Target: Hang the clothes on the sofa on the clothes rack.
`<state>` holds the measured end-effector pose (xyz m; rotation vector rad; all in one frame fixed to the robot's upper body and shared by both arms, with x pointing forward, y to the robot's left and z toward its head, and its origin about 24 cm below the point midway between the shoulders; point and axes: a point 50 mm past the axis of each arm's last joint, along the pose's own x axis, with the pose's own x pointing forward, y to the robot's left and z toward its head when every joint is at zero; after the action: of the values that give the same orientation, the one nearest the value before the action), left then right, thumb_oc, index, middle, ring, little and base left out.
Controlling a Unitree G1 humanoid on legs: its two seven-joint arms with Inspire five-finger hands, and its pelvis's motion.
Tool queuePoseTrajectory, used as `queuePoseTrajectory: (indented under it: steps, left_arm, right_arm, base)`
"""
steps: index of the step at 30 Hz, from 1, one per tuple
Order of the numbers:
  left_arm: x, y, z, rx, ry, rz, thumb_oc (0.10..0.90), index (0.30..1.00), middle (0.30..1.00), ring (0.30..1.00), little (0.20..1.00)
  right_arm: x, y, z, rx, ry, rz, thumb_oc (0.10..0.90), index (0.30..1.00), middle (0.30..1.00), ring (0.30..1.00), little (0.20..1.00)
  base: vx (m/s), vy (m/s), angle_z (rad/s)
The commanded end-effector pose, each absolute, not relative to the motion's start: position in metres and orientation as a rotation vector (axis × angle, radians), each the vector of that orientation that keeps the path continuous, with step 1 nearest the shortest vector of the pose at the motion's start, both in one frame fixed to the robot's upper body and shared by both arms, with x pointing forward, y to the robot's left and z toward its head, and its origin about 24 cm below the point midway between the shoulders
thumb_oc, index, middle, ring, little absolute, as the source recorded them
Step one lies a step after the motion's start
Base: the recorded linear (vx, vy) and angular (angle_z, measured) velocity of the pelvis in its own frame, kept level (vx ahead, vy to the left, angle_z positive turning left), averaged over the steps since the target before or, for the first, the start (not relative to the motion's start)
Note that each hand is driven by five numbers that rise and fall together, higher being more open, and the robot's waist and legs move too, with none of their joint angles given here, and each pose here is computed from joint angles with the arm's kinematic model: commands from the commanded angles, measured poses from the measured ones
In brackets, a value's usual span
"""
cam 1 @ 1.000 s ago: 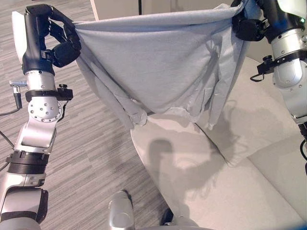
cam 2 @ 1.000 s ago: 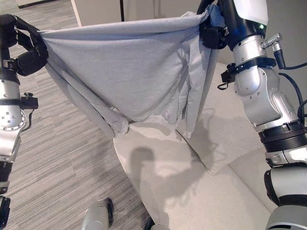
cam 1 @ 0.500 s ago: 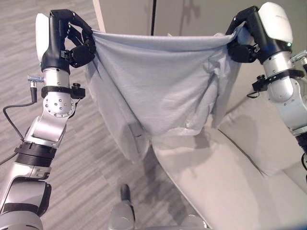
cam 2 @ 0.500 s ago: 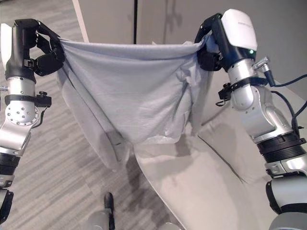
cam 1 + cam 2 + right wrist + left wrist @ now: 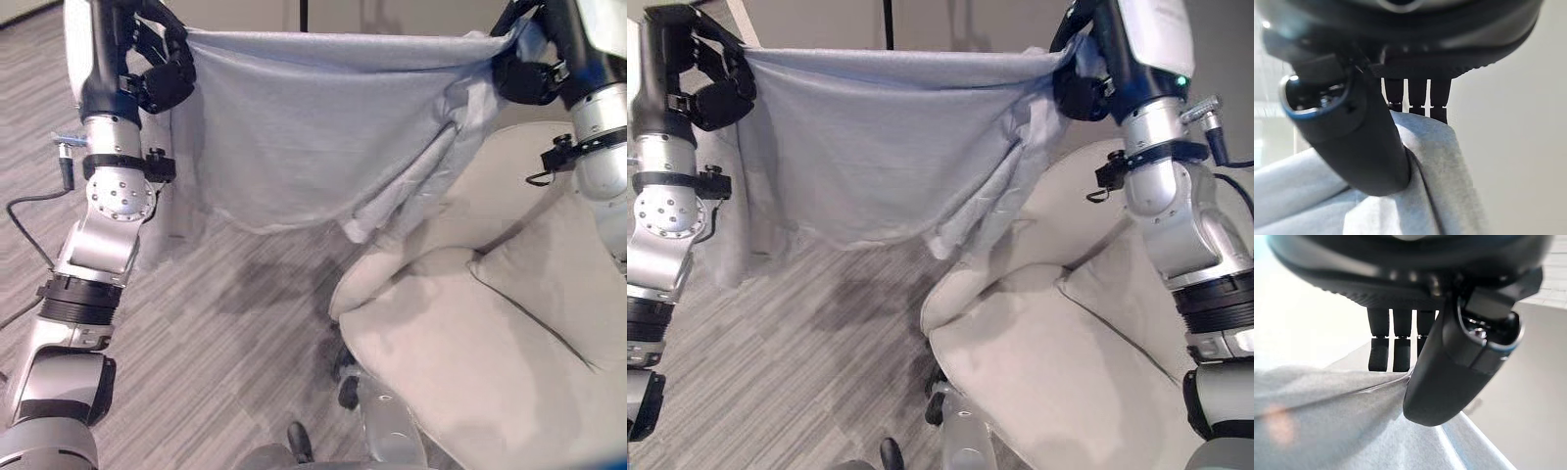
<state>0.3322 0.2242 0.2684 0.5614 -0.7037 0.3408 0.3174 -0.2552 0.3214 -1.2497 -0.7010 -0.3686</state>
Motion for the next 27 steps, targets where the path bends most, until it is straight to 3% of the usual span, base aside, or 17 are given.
queuePoseTrajectory:
  steps: [1,8,20,27]
  left_arm:
    - [0.312,0.21,0.301,0.592,-0.936,0.329,0.4,0.3,0.3,0.3,0.3]
    - [0.311,0.215,0.299,0.542,-0.913,0.336,0.4,0.3,0.3,0.3,0.3]
    - [0.297,0.236,0.309,0.61,-0.959,0.415,0.4,0.3,0.3,0.3,0.3]
    - [0.292,0.236,0.321,0.645,-1.011,0.436,0.4,0.3,0.3,0.3,0.3]
  right_arm:
    - [0.304,-0.268,0.345,-1.202,-0.801,-0.511,0.4,0.3,0.3,0.3,0.3]
    - [0.298,-0.276,0.338,-1.193,-0.775,-0.516,0.4,0.3,0.3,0.3,0.3]
    - [0.312,-0.26,0.336,-1.187,-0.773,-0.434,0.4,0.3,0.3,0.3,0.3]
    - [0.318,-0.24,0.337,-1.179,-0.809,-0.396,0.4,0.3,0.3,0.3,0.3]
  base:
    - [0.41,-0.056,0.18]
    - [0.28,-0.103,-0.37]
    - [0.2,0.205,-0.85]
    - [0.05,0.286,-0.1]
